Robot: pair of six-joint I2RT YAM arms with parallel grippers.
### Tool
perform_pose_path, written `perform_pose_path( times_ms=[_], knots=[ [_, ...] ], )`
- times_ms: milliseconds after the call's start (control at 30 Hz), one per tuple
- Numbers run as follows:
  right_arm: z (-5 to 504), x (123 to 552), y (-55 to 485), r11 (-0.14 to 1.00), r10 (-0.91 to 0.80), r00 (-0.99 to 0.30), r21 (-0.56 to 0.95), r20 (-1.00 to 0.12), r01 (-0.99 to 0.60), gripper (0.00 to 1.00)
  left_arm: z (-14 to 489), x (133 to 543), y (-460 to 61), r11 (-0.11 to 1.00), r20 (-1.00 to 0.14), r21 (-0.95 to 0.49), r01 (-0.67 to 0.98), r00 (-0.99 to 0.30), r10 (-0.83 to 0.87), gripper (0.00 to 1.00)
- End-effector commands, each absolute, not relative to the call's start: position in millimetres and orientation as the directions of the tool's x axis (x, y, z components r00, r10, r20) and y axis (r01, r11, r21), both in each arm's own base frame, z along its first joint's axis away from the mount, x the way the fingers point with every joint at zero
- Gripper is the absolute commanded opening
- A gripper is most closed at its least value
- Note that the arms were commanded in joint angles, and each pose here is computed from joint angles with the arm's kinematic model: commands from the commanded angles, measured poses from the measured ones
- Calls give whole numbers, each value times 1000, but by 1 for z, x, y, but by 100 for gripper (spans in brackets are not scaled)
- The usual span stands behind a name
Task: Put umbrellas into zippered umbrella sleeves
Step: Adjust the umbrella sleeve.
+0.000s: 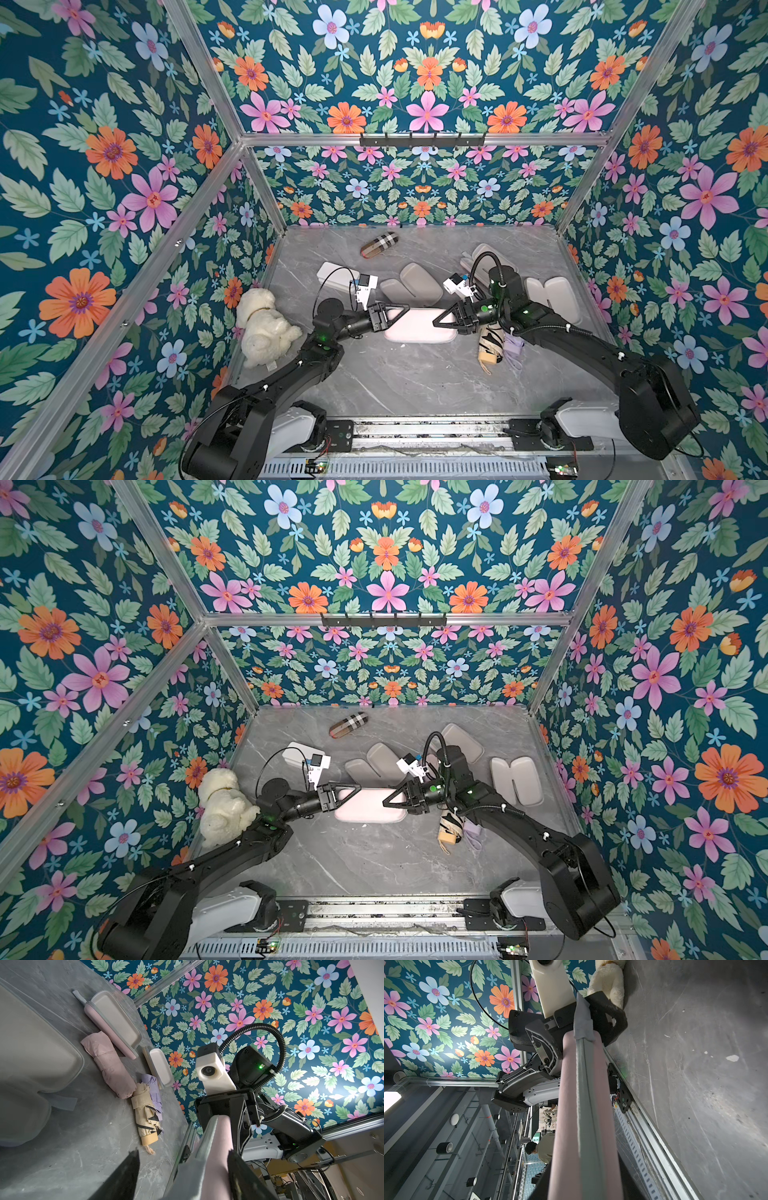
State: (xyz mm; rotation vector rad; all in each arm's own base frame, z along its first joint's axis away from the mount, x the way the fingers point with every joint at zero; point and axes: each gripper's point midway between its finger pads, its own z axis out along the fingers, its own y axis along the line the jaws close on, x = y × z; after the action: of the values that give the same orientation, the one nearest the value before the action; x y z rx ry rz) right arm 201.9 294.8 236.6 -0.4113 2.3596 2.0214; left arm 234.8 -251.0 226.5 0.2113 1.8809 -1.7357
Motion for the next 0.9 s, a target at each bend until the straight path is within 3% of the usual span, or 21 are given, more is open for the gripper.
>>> perform_pose_path(
  times_ms=[0,67,200,300,367,500,567,667,767,867],
  knots=[
    [257,204,298,56,-201,-933,947,-300,-317,35,229,226,-256,117,-524,-852,511,-826,-206,44],
    [255,204,297,67,-193,-934,946,-300,-317,41,230,227,-256,117,-529,-849,516,-823,-208,31],
    [249,206,289,94,-163,-941,944,-298,-316,58,229,238,-253,183,-560,-828,530,-800,-214,22],
    [243,212,269,131,-85,-949,941,-303,-312,63,230,251,-244,282,-616,-782,555,-756,-220,16],
    [229,217,252,235,-9,-939,912,-345,-337,64,242,257,-236,335,-678,-729,597,-697,-232,13],
    [190,235,224,512,58,-841,739,-538,-437,63,260,266,-223,462,-819,-562,686,-539,-196,10],
    [179,245,215,625,38,-725,583,-688,-520,59,266,268,-219,506,-878,-467,725,-449,-166,10],
    [178,246,224,701,-133,-426,219,-895,-679,55,277,270,-215,544,-930,-355,760,-344,-127,10],
    [186,243,241,687,-255,-201,-31,-946,-726,52,287,270,-217,543,-953,-293,787,-289,-96,10],
    [193,244,256,662,-269,-104,-106,-957,-742,44,296,265,-221,516,-962,-269,814,-258,-94,8]
  ],
)
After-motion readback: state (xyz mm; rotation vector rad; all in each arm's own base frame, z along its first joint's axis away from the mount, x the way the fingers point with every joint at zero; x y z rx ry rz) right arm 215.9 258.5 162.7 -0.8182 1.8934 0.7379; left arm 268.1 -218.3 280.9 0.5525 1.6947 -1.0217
